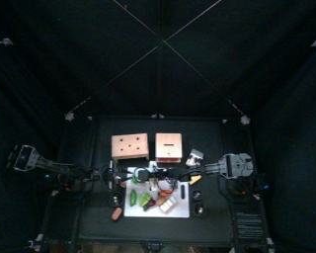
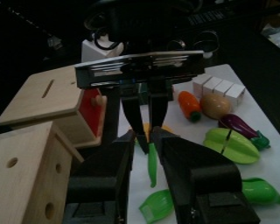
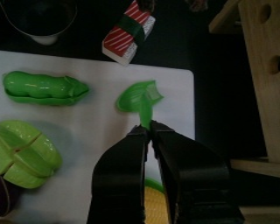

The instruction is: Place corn husk on board

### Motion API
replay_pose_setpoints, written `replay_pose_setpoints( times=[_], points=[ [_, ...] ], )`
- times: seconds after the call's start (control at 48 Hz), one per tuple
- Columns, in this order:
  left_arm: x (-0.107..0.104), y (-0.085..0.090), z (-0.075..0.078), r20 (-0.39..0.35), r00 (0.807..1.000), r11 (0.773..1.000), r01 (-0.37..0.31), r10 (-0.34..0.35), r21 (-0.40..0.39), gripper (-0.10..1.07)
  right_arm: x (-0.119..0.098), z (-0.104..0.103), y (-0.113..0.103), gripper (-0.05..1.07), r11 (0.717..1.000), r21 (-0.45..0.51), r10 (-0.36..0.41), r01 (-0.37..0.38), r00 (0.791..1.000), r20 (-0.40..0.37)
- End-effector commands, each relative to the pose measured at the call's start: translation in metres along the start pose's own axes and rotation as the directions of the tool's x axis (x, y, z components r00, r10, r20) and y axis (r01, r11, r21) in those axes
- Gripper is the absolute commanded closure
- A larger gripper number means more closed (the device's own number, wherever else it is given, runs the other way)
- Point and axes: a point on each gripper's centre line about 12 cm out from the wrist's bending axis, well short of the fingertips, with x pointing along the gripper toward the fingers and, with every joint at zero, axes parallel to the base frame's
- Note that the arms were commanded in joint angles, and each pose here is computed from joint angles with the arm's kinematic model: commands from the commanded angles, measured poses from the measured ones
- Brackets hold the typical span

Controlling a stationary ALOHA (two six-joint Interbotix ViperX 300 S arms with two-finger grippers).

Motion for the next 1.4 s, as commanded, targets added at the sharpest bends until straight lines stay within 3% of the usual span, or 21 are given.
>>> replay_pose_setpoints(
  times=[0.0,0.146,0.5,0.708,0.938,1.375],
  points=[
    [-0.001,0.004,0.004,0.016,1.000,1.000,-0.021,0.022,-0.020,0.30,-0.006,0.018,-0.005,0.54,1.000,0.006,-0.010,0.010,0.999,0.049],
    [-0.005,0.010,0.002,0.008,0.998,0.997,-0.055,0.055,-0.052,0.30,0.000,0.019,-0.005,0.50,1.000,0.007,-0.009,0.009,0.999,0.046],
    [-0.008,0.011,-0.005,-0.017,0.998,0.996,-0.063,0.062,-0.063,0.30,0.001,0.018,-0.011,0.19,1.000,0.016,-0.020,0.020,0.999,0.030],
    [-0.008,0.011,-0.005,-0.018,0.998,0.996,-0.062,0.061,-0.059,0.30,-0.018,0.019,-0.013,0.19,0.999,0.041,-0.024,0.024,1.000,-0.016],
    [-0.008,0.010,-0.007,-0.030,0.998,0.997,-0.054,0.052,-0.061,0.30,-0.038,0.010,-0.008,0.19,0.984,0.179,0.023,-0.013,0.998,-0.059],
    [-0.008,0.010,-0.006,-0.029,0.998,0.997,-0.054,0.053,-0.061,0.30,-0.046,-0.008,-0.001,0.19,0.954,0.295,0.071,-0.041,0.994,-0.089]
  ],
)
